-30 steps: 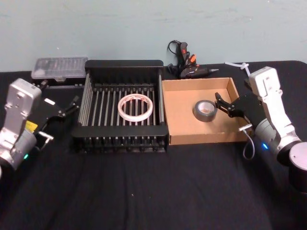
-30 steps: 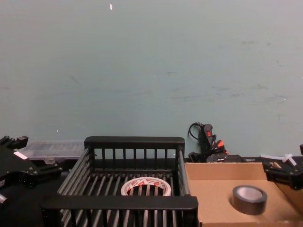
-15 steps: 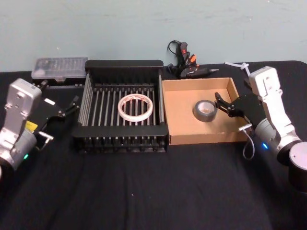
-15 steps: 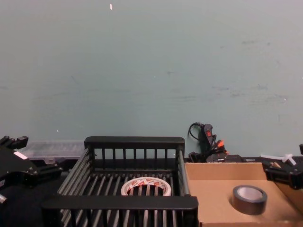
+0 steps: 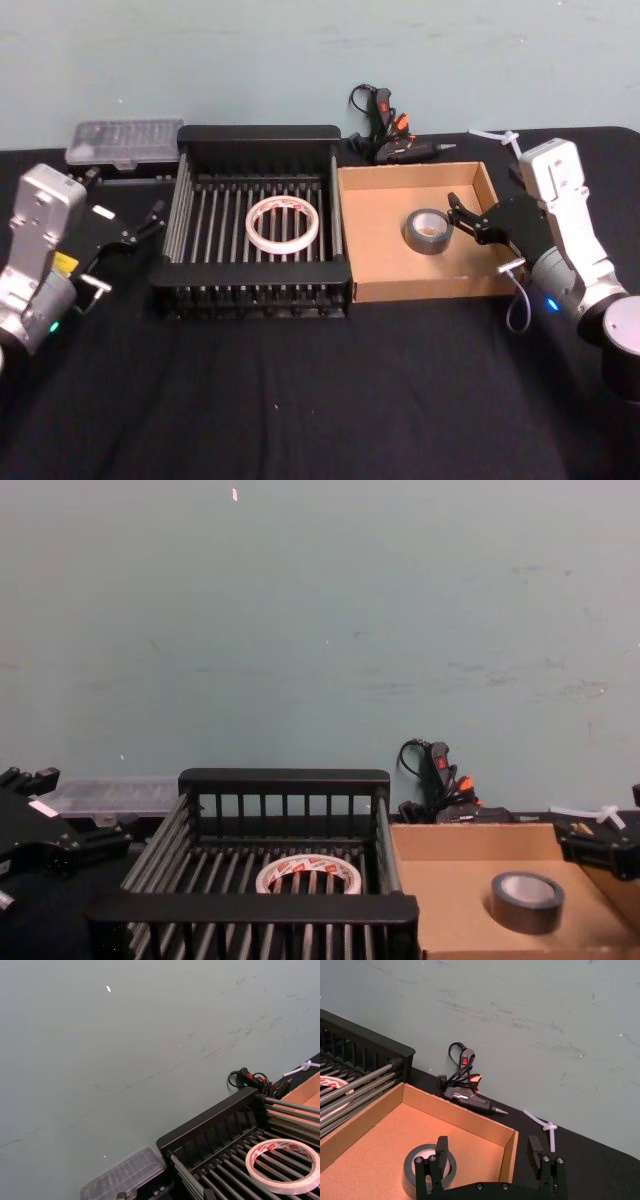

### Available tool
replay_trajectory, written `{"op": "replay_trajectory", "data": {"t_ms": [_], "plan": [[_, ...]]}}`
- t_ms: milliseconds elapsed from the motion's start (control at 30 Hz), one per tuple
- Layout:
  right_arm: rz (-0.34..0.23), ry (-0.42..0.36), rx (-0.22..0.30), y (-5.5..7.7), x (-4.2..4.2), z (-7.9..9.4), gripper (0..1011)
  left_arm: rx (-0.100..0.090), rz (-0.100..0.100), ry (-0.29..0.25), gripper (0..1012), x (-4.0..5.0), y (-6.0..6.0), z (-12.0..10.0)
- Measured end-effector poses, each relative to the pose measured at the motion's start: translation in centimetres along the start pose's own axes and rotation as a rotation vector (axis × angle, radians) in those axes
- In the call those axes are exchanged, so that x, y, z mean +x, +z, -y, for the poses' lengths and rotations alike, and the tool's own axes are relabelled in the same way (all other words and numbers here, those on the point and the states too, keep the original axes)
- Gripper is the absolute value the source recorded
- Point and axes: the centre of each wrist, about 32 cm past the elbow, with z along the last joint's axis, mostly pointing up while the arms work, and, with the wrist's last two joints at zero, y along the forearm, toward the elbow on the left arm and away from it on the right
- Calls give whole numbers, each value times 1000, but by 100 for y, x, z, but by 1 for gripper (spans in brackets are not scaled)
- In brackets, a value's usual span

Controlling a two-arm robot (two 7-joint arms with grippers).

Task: Pick up the white tape and place it into the black box , Pick up the silver tape and place it into the brown box.

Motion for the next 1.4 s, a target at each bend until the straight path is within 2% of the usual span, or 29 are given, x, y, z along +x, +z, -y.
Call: {"op": "replay_trajectory", "data": {"t_ms": [1400], "plan": [[0, 0, 0, 0, 0, 0, 1002, 0, 0, 0, 1001, 0, 0, 0]]}}
